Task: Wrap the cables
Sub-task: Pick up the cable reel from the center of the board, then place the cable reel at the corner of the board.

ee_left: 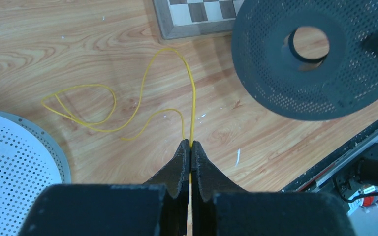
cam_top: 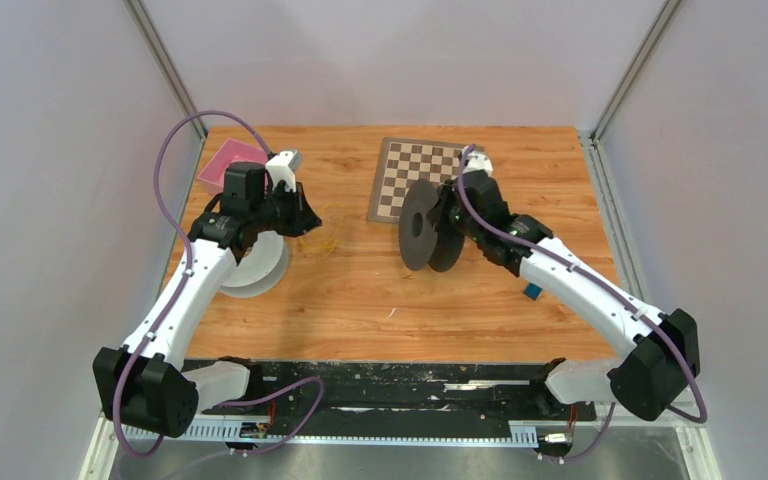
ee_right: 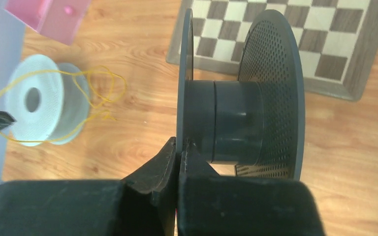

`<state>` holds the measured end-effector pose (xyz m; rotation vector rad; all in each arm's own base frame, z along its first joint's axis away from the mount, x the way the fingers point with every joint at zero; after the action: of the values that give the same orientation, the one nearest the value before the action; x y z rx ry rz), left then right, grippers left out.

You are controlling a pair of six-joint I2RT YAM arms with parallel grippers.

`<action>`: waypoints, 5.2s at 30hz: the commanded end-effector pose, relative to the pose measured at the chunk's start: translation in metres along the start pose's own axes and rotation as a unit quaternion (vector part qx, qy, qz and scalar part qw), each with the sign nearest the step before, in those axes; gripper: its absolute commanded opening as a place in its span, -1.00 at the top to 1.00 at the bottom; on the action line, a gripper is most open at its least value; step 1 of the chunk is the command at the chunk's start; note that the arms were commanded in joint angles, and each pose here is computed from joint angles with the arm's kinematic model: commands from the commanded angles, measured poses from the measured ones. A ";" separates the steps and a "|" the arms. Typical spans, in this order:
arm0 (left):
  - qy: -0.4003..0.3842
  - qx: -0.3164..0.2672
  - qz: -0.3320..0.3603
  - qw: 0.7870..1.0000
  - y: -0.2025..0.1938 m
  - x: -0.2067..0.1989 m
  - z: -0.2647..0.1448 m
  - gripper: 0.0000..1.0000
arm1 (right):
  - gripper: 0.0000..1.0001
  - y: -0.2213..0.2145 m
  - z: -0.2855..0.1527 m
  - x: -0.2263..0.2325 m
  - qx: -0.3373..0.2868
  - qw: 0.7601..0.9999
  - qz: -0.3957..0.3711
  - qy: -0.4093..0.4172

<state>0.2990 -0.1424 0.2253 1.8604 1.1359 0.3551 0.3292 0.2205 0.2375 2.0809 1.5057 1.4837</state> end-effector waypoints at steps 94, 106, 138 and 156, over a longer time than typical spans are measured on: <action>-0.014 -0.044 0.017 0.999 0.015 -0.010 -0.012 1.00 | 0.64 -0.051 0.031 0.061 -0.074 0.956 0.157 -0.237; -0.013 -0.044 0.016 0.999 0.015 -0.010 -0.012 1.00 | 0.79 -0.053 0.032 0.061 -0.071 0.956 0.159 -0.237; -0.012 -0.037 0.012 0.999 0.012 -0.009 -0.009 1.00 | 0.36 -0.035 0.023 0.068 -0.090 0.963 0.133 -0.217; -0.090 -0.171 0.049 0.980 0.132 -0.059 -0.079 1.00 | -0.17 0.044 -0.100 0.181 -0.218 0.887 -0.267 0.307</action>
<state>0.3003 -0.1609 0.3345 1.7040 0.9184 0.4037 0.2967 0.2803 0.3580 1.6233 1.4573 1.7058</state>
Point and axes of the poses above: each gripper's point midway between its finger pads, its own z axis out along the fingers, its own x axis along the line the jaws close on, y = z × x, the point moved 1 cm from there along -z, back along the fingers, and after that the axes turned 14 degrees about z, right-handed, at the moved point
